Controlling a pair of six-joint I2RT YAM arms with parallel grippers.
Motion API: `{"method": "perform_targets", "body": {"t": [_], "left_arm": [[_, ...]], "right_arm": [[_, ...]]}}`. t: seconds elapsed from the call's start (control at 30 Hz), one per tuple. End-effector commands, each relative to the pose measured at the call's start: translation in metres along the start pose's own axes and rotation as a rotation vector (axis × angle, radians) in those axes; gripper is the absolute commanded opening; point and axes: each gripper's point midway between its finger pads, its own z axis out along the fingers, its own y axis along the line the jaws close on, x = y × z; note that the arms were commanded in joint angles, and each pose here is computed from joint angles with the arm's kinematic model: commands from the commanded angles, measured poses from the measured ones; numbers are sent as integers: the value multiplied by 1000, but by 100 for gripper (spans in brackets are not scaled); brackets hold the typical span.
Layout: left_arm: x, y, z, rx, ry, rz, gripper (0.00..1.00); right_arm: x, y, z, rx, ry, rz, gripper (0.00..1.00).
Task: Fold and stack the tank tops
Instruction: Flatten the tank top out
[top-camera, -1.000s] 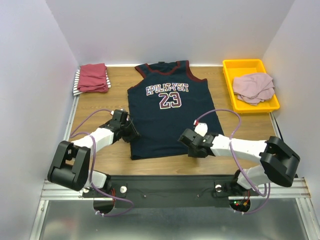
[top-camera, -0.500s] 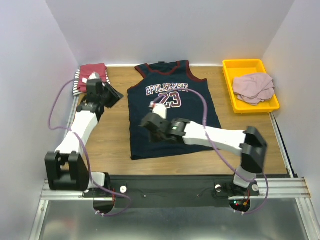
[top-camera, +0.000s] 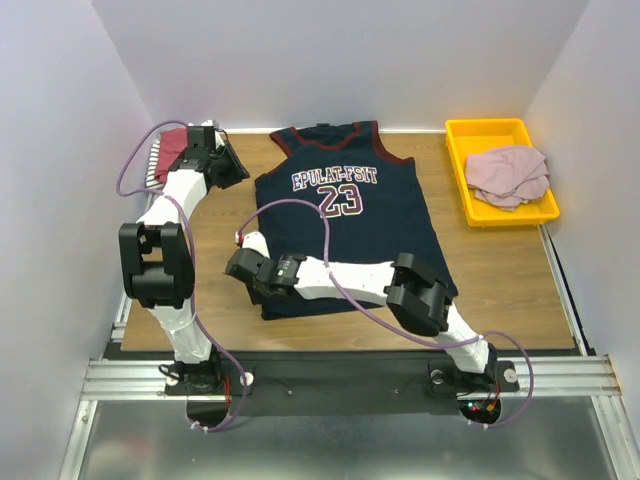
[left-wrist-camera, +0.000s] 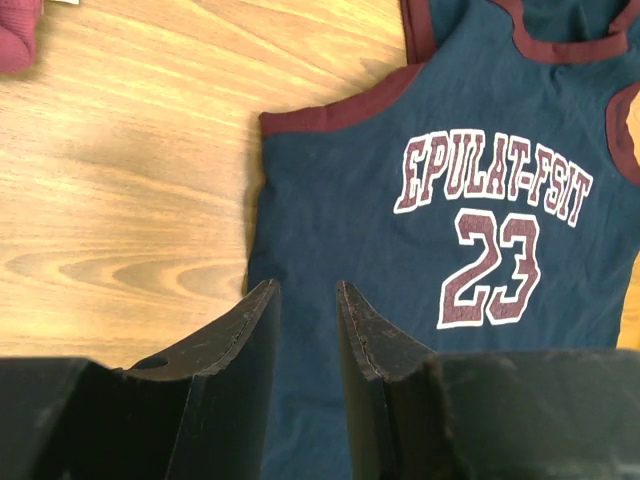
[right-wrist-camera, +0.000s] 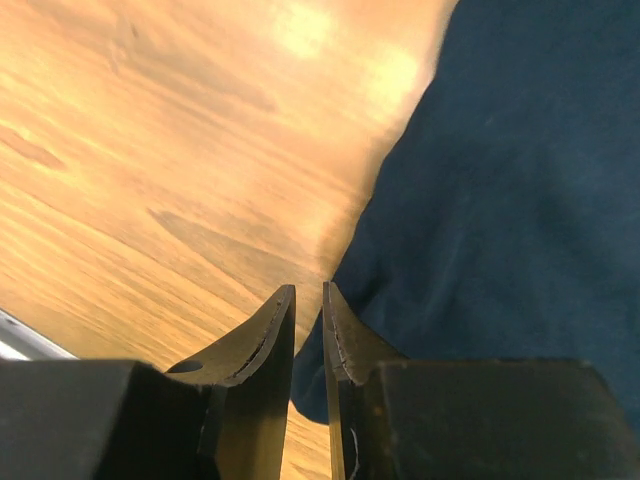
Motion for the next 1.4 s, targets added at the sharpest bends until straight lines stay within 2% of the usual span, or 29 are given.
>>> {"method": "perform_targets", "body": {"t": [0.0,0.17,0.4,0.6,1.37], "left_arm": [[-16,-10,-15,38,-41,51,40],[-6,-4,-10,33,-22,50,40],[-1,-1,-4,32,-2,53,40],[-4,-3,-5,40,-3,52,40],[1,-1,0,45,15,38,40]], "right_arm": [[1,26,-8,-49,-24,-6,23],[16,30,-11,-27,-29,-10,25],[0,33,-29,-18,-89,-1,28],[-8,12,-39,77,-135,17,29],[54,19,1,60,52,7,33]]}}
